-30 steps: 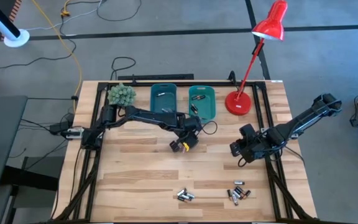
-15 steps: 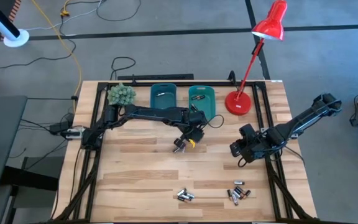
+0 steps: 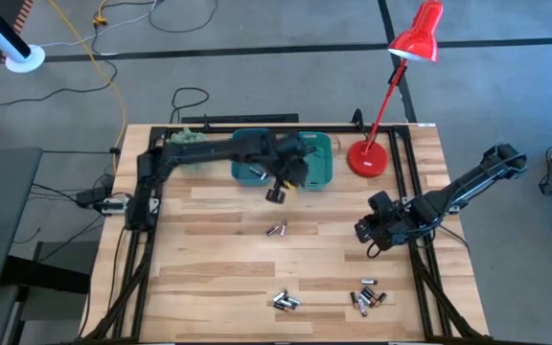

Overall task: Sort batteries
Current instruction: Put the silver battery into the blue bin

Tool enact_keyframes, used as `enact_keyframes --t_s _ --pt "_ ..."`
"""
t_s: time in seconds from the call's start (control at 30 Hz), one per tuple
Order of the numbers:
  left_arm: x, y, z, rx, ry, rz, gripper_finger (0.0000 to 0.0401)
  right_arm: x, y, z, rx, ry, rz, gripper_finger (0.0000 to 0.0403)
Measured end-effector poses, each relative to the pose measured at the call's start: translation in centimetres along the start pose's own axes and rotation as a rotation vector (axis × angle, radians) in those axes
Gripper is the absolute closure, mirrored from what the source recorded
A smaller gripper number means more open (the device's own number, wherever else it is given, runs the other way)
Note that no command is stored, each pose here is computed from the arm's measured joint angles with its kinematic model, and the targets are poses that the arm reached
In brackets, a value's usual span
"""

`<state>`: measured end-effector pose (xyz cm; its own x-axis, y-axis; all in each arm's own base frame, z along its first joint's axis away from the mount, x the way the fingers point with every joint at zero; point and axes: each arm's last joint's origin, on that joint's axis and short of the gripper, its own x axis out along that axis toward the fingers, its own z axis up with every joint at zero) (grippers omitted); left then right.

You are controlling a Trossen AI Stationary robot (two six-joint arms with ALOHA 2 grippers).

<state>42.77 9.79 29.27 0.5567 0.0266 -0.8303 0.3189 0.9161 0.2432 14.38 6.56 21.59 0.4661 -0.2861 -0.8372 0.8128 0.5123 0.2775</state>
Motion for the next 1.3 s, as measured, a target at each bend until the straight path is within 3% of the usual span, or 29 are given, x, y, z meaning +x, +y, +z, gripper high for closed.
enact_keyframes --t_s 0.27,0.47,0.6,0.9,1.3 --pt "-2.8 5.5 -6.4 -0.247 0.092 0.088 0.0367 0.0 0.0 0.0 -0.002 0.0 -0.001 0.0278" --pt "-1.2 6.4 -12.7 -0.417 0.257 0.079 0.0368 0.0 -0.1 0.0 0.019 0.0 -0.008 0.0278" --pt "0.2 6.5 -15.7 -0.509 0.296 0.091 0.0368 0.1 -0.3 0.2 0.029 -0.004 -0.028 0.0278" --pt "2.3 6.4 -17.3 -0.539 0.269 0.196 0.0368 0.7 -0.5 1.5 0.098 -0.028 -0.073 0.0278" --pt "2.7 6.2 -19.5 -0.65 0.296 0.185 0.0367 1.3 -0.9 2.7 0.119 -0.048 -0.117 0.0278"
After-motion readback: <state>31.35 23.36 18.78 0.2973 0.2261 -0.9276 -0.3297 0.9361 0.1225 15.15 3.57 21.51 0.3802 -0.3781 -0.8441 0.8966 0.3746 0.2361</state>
